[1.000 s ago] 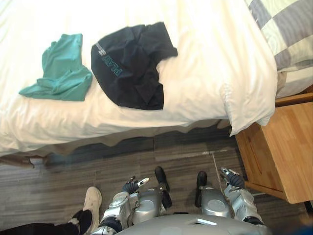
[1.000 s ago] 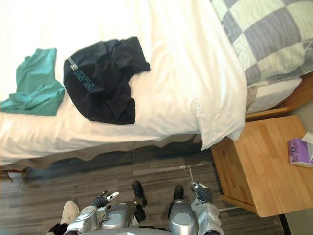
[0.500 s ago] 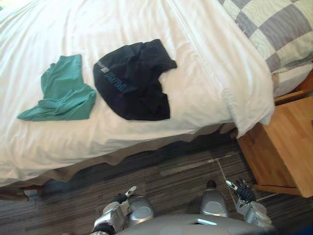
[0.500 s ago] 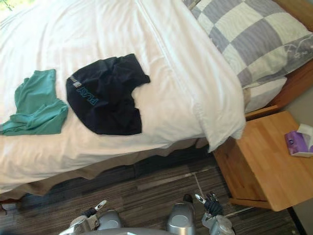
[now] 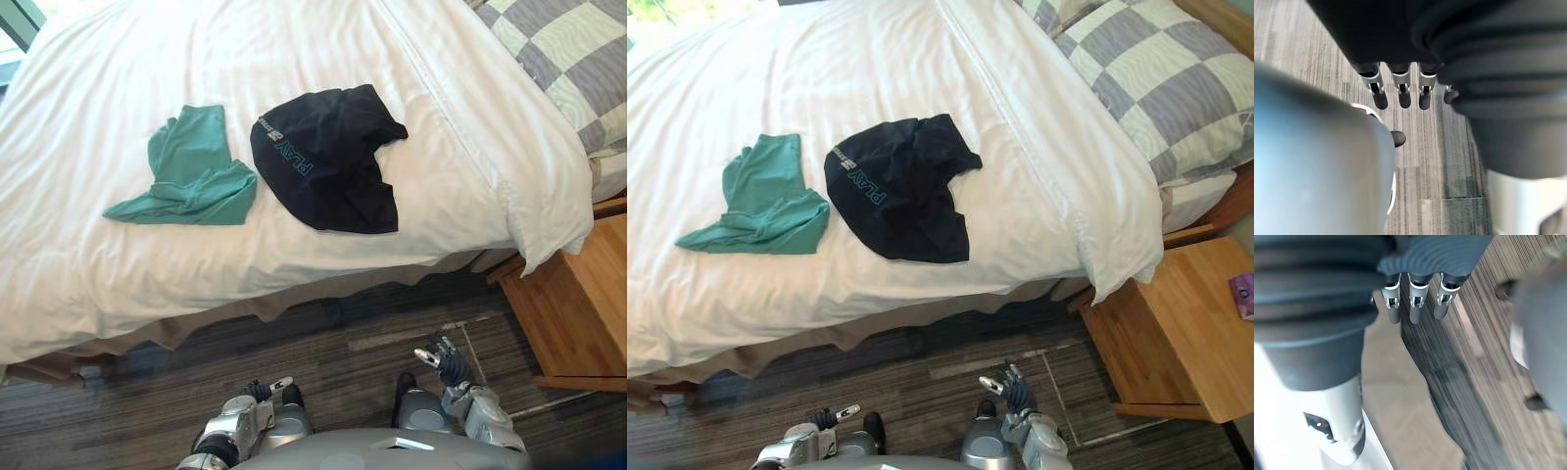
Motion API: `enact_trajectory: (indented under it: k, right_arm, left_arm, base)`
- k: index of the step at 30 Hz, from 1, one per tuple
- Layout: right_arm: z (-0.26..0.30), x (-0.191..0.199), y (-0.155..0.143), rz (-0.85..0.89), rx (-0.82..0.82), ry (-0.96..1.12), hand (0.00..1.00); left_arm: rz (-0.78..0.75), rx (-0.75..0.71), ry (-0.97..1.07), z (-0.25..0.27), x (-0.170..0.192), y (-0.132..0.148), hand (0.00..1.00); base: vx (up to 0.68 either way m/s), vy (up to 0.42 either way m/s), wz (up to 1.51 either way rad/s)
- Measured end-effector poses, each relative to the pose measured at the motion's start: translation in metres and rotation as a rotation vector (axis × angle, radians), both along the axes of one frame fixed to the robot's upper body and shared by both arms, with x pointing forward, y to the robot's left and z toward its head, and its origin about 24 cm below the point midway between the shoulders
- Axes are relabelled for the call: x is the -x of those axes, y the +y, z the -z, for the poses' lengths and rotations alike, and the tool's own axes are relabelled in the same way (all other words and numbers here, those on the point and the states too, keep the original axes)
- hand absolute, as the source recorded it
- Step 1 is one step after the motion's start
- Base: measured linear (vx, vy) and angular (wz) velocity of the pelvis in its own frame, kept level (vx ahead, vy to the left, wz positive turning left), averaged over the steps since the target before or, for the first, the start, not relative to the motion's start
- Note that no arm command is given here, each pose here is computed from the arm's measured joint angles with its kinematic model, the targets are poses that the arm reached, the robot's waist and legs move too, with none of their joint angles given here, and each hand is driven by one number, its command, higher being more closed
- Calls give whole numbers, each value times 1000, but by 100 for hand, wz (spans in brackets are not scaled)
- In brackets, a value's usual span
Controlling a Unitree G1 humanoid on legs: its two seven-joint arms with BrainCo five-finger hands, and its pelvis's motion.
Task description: Tidy the bed and pick cloth on bed and put in laundry
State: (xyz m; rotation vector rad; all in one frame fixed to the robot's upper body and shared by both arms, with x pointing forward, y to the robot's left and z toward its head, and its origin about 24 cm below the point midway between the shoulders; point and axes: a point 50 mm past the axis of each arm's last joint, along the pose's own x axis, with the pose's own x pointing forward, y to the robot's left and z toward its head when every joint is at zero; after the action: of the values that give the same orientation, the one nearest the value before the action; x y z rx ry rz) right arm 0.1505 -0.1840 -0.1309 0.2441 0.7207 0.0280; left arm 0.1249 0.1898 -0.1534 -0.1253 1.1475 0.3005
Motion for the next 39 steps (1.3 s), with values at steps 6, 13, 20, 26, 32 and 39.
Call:
enact_trajectory:
  k: [6,13,20,26,32,39]
  right_arm:
    - [-1,-6,-15,2,112,23,0]
    - [-1,-1,-36,-8,213,52,0]
    - [8,2,27,-243,68,53,0]
    - [9,6,10,-104,50,100,0]
    - [23,47,-37,361,57,276,0]
    - [-6,130,-149,1193,151,206,0]
  left_arm:
    - [-15,-17,-84,-4,-12,1,0]
    - [-68,-41,-72,-1,-3,11,0]
    - [-77,-133,-11,-3,14,47,0]
    - [-142,-88,45,5,26,32,0]
    - [-576,-45,99,10,70,50,0]
    - [-1477,-137,-173,-18,116,131,0]
  base:
    - [-17,80,-2]
    - [44,274,-10]
    - [6,515,-31]
    - [-11,145,13]
    - [-1,-5,-16]
    - [41,8,-6]
